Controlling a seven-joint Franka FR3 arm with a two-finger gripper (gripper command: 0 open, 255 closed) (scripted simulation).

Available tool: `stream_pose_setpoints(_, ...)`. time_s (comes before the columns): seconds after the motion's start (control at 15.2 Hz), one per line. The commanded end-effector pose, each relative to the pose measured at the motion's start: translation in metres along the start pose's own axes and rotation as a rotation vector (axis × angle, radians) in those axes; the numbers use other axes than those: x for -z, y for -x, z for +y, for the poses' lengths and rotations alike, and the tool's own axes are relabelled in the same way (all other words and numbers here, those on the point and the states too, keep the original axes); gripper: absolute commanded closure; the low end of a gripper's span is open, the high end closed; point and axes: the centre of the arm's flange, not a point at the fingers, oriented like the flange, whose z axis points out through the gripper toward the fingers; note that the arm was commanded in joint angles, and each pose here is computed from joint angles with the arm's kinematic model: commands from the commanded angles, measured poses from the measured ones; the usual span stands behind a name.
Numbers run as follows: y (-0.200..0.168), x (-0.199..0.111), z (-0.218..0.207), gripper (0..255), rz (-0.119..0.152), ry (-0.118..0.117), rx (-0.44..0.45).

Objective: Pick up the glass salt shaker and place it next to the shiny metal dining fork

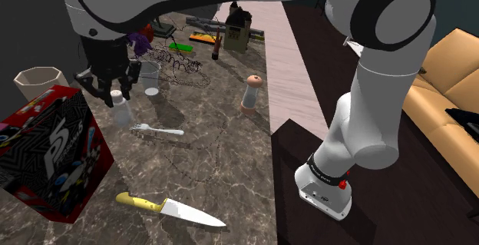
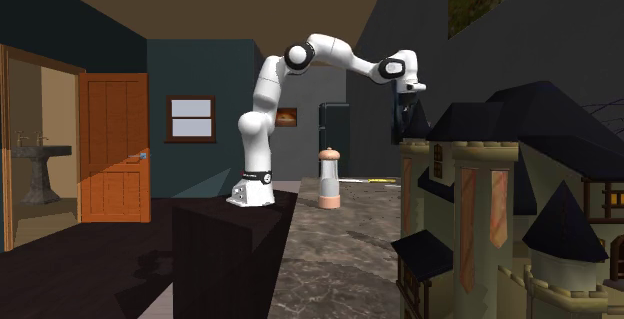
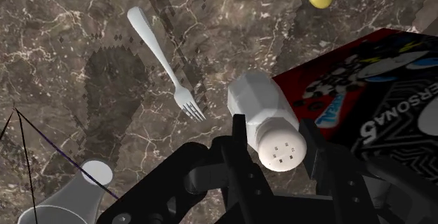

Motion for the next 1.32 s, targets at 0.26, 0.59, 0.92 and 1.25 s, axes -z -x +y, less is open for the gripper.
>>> stream_pose_setpoints(0.26, 0.000, -0.031, 0.003, 255, 0.000, 0.000, 0.000)
stream_pose_setpoints(0.59, 0.001, -0.058, 0.005, 255, 0.000, 0.000, 0.000)
stream_pose_setpoints(0.92, 0.001, -0.084, 0.007, 255, 0.000, 0.000, 0.000)
stream_pose_setpoints(1.25, 0.001, -0.110, 0.009, 255, 0.000, 0.000, 0.000)
